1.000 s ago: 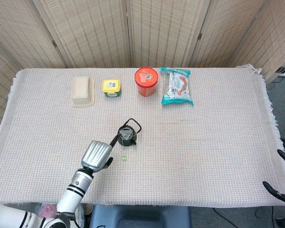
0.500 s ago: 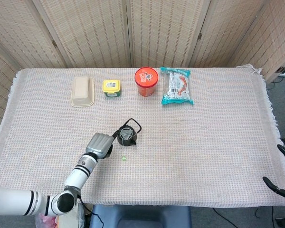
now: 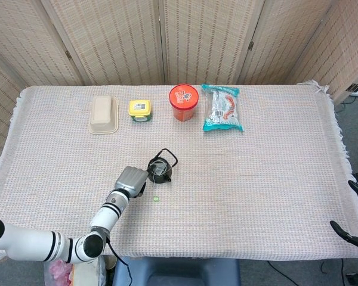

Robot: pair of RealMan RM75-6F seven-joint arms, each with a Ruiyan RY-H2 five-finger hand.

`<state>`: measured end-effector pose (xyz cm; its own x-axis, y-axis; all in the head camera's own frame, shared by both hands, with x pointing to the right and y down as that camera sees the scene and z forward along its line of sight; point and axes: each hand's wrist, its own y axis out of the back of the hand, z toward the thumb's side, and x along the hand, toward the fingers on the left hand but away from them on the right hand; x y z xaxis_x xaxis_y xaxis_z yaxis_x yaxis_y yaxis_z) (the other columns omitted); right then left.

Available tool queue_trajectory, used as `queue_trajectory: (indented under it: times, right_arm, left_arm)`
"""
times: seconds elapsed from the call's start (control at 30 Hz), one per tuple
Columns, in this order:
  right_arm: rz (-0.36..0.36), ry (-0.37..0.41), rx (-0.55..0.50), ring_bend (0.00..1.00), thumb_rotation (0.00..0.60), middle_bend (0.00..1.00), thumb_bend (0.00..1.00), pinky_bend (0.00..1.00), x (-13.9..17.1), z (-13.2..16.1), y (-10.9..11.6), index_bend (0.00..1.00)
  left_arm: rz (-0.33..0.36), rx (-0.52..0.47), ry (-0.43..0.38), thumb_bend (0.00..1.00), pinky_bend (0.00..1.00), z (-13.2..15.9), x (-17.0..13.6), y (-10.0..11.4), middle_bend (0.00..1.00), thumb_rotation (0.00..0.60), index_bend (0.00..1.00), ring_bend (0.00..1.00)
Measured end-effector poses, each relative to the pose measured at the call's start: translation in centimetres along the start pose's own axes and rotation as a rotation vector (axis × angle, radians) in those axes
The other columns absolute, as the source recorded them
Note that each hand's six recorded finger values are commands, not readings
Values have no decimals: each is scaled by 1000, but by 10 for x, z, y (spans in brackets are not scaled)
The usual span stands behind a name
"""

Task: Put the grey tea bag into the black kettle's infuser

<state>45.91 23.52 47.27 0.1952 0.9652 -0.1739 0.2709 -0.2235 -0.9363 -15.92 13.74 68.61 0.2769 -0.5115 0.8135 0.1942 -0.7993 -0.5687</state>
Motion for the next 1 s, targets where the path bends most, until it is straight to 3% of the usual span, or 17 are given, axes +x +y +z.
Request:
queue_trajectory:
  times: [1.0]
  right_arm:
    - [2, -10, 7, 0, 600, 0, 121, 0, -3, -1, -2, 0]
  left_arm:
    - [-59, 67, -12, 773, 1000, 7, 20, -21, 1000, 600, 82, 1000]
